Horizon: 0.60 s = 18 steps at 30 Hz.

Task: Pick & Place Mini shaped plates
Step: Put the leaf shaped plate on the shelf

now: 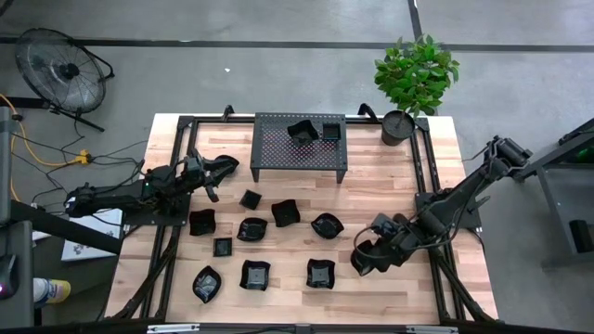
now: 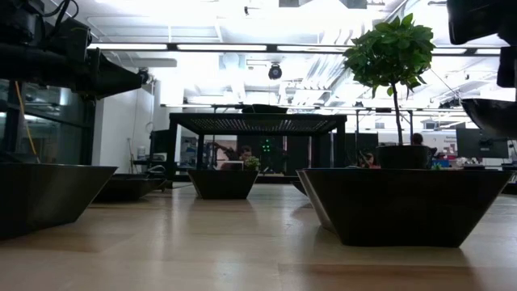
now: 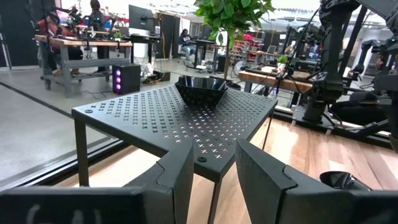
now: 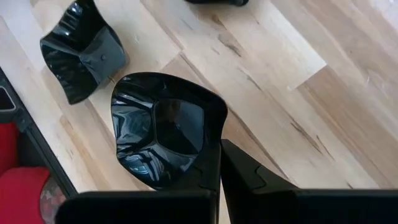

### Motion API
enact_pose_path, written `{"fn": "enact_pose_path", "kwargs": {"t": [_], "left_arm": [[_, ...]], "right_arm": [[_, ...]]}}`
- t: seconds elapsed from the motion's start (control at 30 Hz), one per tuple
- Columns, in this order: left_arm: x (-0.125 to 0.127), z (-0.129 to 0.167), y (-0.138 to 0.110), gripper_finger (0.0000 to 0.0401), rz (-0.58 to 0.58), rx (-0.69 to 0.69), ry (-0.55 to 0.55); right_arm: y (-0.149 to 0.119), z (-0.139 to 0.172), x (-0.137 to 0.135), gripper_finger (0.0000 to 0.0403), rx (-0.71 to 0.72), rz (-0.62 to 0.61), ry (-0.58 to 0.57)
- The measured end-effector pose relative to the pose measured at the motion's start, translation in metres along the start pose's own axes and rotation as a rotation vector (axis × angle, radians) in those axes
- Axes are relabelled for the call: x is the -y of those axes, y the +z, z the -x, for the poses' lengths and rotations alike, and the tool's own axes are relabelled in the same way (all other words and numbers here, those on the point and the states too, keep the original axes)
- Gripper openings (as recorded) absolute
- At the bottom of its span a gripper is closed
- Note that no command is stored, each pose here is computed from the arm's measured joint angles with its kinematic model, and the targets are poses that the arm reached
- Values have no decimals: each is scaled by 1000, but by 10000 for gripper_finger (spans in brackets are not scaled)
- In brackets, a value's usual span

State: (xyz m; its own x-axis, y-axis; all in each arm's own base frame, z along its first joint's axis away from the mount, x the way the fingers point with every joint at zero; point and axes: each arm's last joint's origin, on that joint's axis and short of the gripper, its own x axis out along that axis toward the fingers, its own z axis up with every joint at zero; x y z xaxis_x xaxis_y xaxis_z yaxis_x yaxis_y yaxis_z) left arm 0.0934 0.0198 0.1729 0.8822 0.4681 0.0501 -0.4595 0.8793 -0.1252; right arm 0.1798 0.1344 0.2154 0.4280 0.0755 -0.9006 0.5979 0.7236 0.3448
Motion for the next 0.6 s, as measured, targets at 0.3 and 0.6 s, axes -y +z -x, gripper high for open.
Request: {"fn": "enact_pose_path", "kwargs": {"t": [0.3, 0.6], "left_arm": [[0, 0, 0, 117, -2, 3, 3], [0, 0, 0, 117, -17, 4, 11]], "right_arm": [[1, 0, 0, 0, 36, 17, -8], [2, 0, 0, 0, 75, 36, -13]]}}
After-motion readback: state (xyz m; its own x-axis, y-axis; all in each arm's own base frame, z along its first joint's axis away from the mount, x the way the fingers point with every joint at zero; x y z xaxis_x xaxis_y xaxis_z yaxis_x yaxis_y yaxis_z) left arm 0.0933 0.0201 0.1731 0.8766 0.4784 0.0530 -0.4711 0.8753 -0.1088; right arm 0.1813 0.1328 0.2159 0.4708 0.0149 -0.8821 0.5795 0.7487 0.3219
